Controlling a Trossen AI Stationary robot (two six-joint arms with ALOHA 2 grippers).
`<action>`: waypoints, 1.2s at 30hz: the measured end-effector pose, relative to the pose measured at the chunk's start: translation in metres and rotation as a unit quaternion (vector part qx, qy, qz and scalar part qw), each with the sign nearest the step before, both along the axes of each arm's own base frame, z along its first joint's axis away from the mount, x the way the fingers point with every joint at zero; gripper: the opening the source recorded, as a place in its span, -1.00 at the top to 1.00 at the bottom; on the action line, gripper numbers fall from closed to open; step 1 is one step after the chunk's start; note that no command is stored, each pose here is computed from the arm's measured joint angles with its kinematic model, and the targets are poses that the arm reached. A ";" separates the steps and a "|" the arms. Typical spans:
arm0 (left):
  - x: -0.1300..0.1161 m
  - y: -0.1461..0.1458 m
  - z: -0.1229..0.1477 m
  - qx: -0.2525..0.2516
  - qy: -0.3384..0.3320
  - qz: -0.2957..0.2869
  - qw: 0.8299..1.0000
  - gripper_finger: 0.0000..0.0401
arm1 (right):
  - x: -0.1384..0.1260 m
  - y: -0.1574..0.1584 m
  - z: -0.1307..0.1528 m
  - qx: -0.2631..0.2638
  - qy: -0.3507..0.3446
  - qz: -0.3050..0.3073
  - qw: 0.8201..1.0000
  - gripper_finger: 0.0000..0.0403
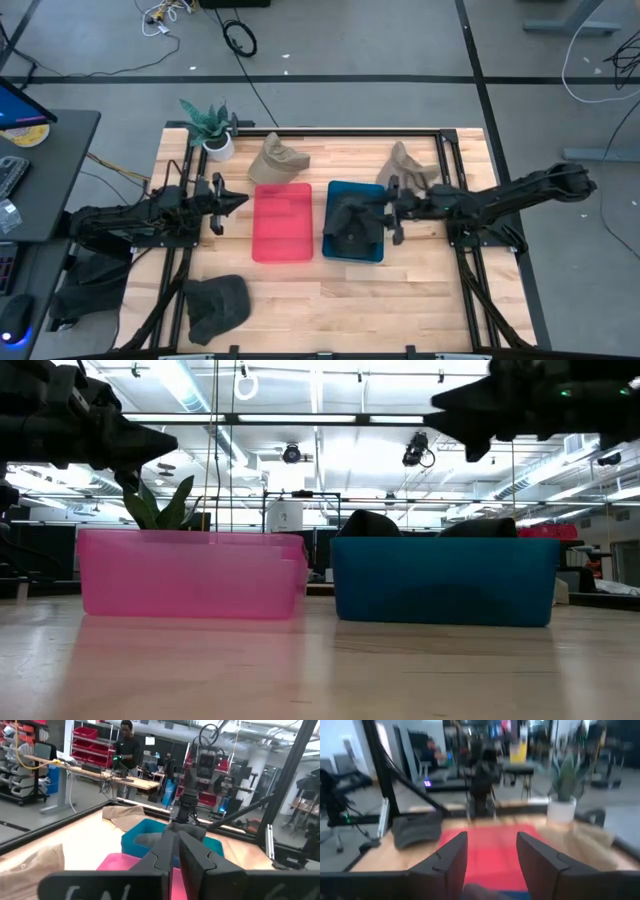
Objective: Pick & Place hat
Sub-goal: Put the black cap into the blue bin
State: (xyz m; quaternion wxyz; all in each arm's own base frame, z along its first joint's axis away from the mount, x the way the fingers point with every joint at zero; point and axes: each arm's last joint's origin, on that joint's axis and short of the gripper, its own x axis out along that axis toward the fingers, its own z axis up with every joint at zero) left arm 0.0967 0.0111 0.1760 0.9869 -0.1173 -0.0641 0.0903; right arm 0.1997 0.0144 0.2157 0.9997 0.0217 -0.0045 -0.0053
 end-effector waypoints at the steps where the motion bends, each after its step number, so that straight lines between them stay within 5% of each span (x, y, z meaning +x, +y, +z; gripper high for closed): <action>1: 0.000 0.000 0.000 -0.005 -0.001 -0.001 1.000 0.86 | -0.005 -0.001 0.000 -0.004 -0.011 -0.002 1.000 0.14; 10: -0.001 0.003 0.001 -0.022 -0.010 0.044 0.999 0.86 | -0.043 -0.009 -0.010 0.002 -0.063 -0.016 0.998 0.14; 15: -0.001 0.002 0.002 -0.082 -0.030 0.027 0.996 0.86 | -0.060 -0.012 -0.017 -0.006 -0.092 -0.025 0.995 0.14; 24: -0.001 0.002 0.006 -0.101 -0.057 0.031 0.993 0.86 | -0.073 -0.013 -0.027 -0.042 -0.091 -0.032 0.994 0.14; 36: -0.002 -0.002 0.015 -0.126 -0.100 -0.057 0.985 0.86 | -0.077 -0.013 -0.032 -0.083 -0.061 -0.033 0.994 0.14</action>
